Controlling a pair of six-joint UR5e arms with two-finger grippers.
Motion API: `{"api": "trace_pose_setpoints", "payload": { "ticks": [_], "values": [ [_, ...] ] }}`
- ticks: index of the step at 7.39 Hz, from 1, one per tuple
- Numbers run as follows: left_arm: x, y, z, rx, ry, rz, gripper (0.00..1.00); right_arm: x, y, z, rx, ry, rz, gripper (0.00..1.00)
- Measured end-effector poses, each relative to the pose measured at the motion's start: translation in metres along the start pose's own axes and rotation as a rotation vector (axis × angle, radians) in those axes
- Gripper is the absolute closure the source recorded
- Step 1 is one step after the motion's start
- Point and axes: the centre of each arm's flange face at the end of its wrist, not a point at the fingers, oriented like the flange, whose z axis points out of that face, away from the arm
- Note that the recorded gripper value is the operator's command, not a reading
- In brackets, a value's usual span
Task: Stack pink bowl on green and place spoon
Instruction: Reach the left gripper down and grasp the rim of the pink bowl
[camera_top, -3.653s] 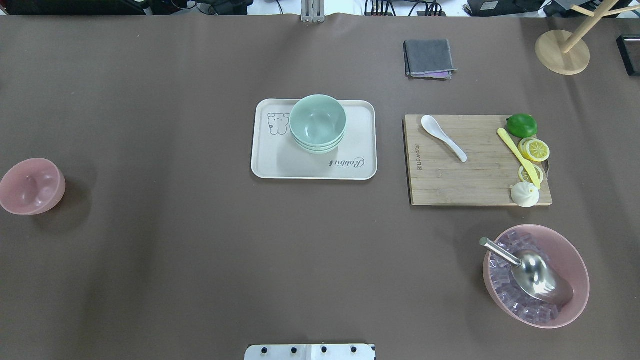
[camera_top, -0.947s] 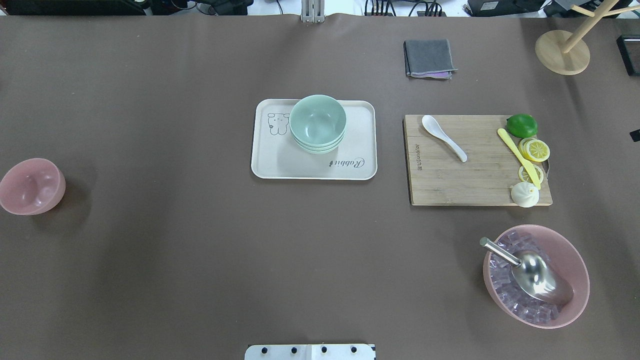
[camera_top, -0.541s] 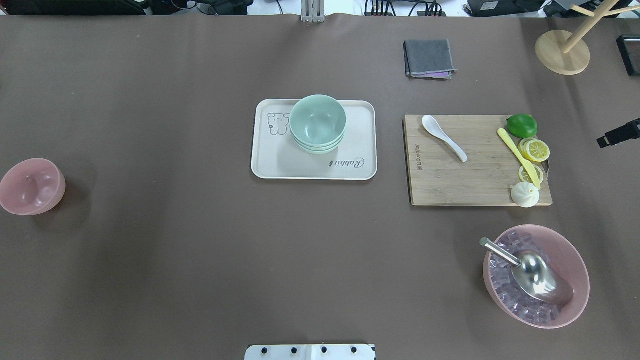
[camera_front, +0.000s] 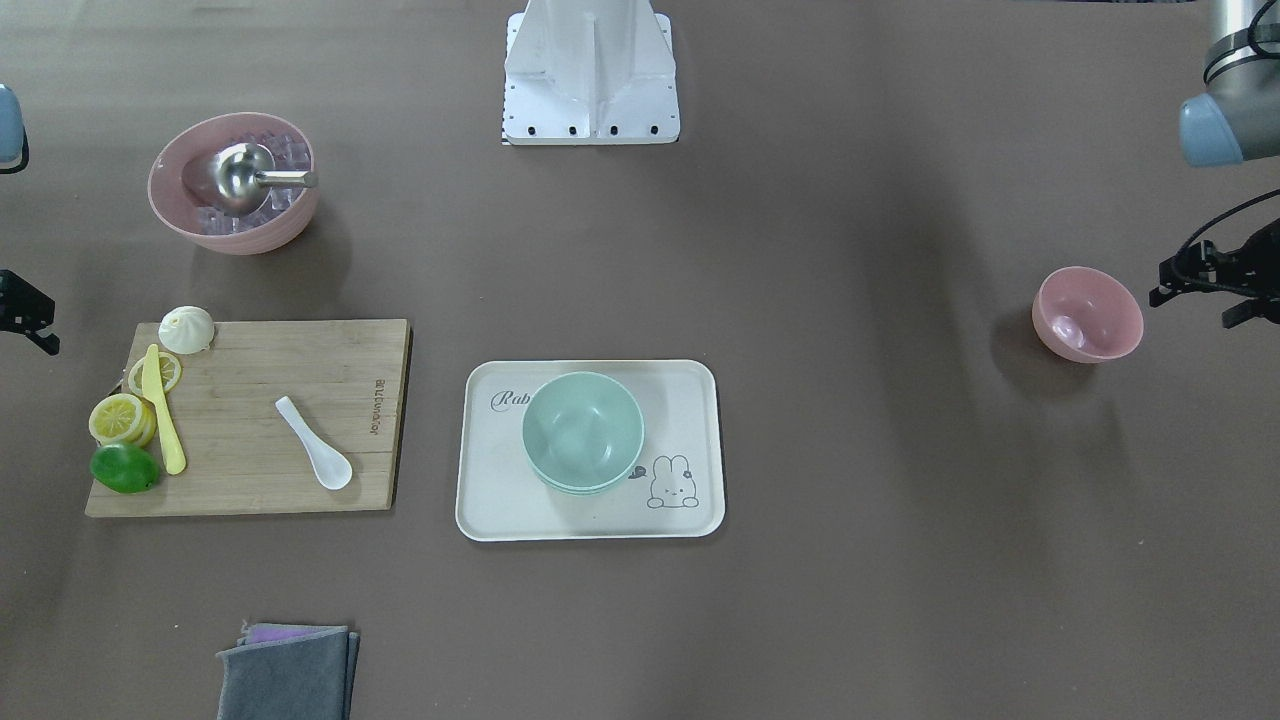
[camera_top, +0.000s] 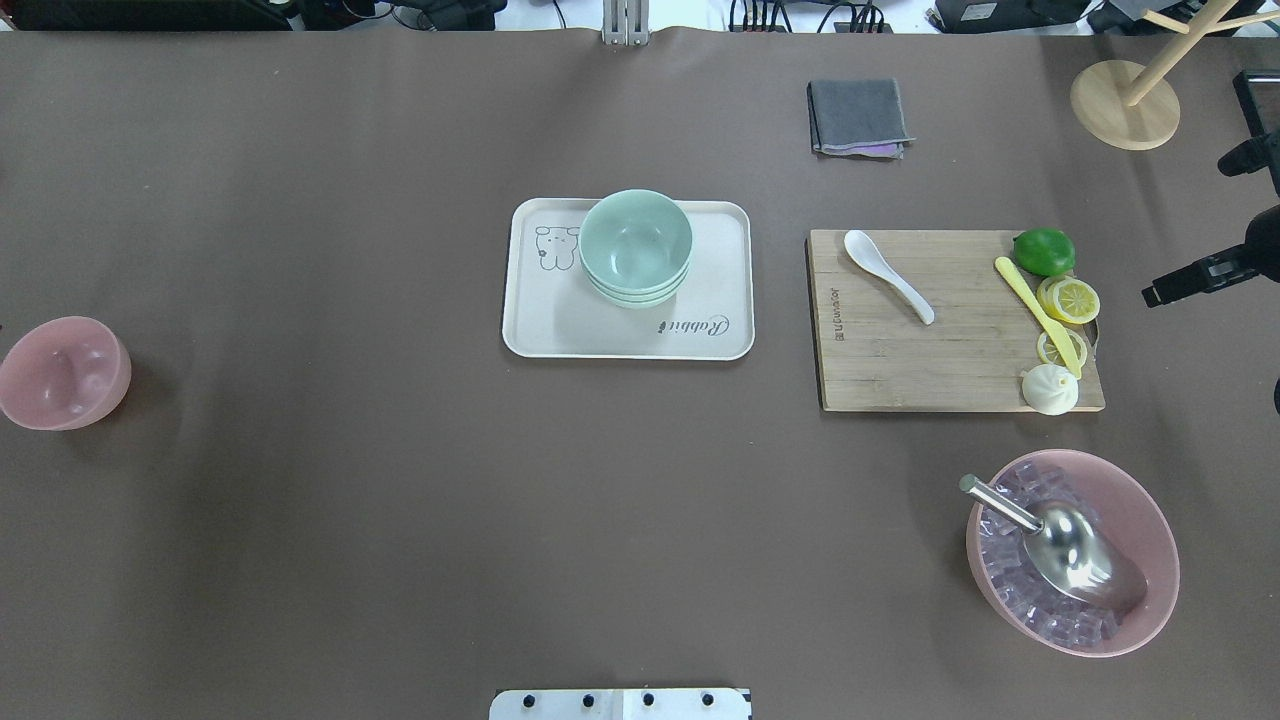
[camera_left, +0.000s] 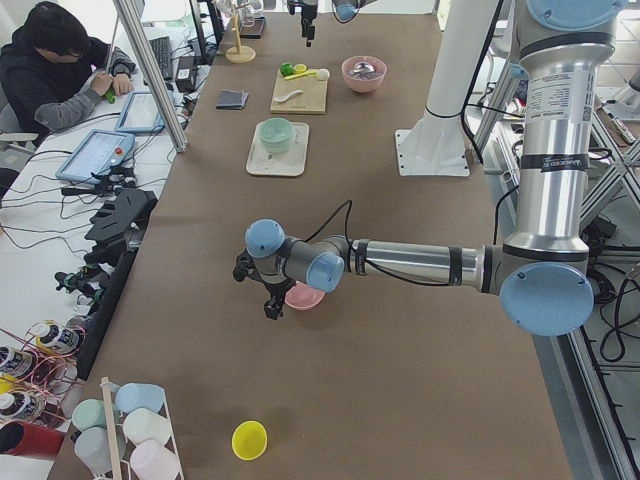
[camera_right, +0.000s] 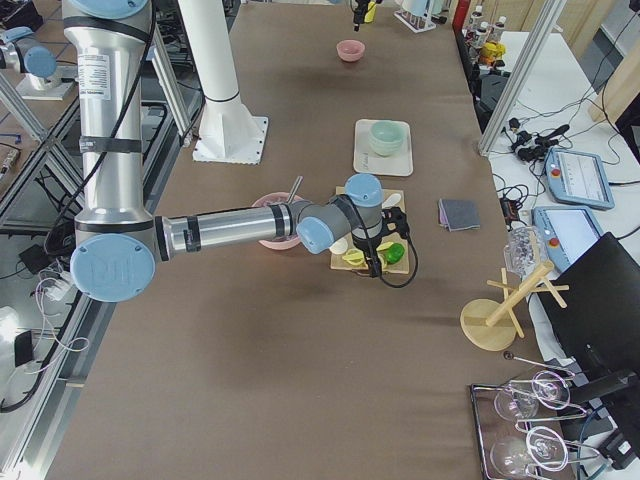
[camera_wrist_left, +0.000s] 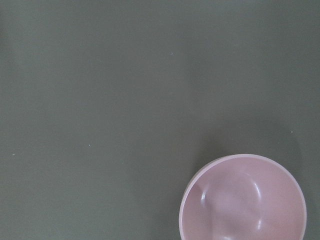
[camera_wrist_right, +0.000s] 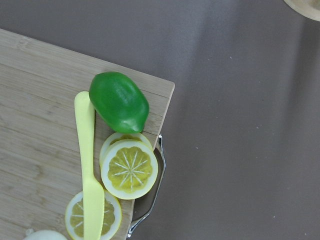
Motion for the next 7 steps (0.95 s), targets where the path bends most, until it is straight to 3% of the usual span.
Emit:
{"api": "trace_pose_setpoints", "payload": {
  "ticks": [1,2,4,5,7],
  "values": [
    [0.002,0.001,0.018,0.010,0.000,0.002,0.34,-0.001,0.000,0.001,0.001,0.000,0.000,0.00],
    [0.003,0.003,0.031,0.022,0.000,0.005,0.59,-0.001,0.000,0.001,0.001,0.001,0.001,0.00],
    [0.001,0.008,0.040,0.030,0.004,0.009,0.94,0.000,0.001,0.001,0.000,0.001,0.001,0.00],
    [0.001,0.009,0.041,0.030,0.007,0.010,1.00,0.000,0.001,0.001,0.000,0.002,0.001,0.00],
    [0.002,0.010,0.040,0.033,0.011,0.012,1.00,0.000,0.001,0.001,0.000,0.001,0.001,0.00]
  ]
}}
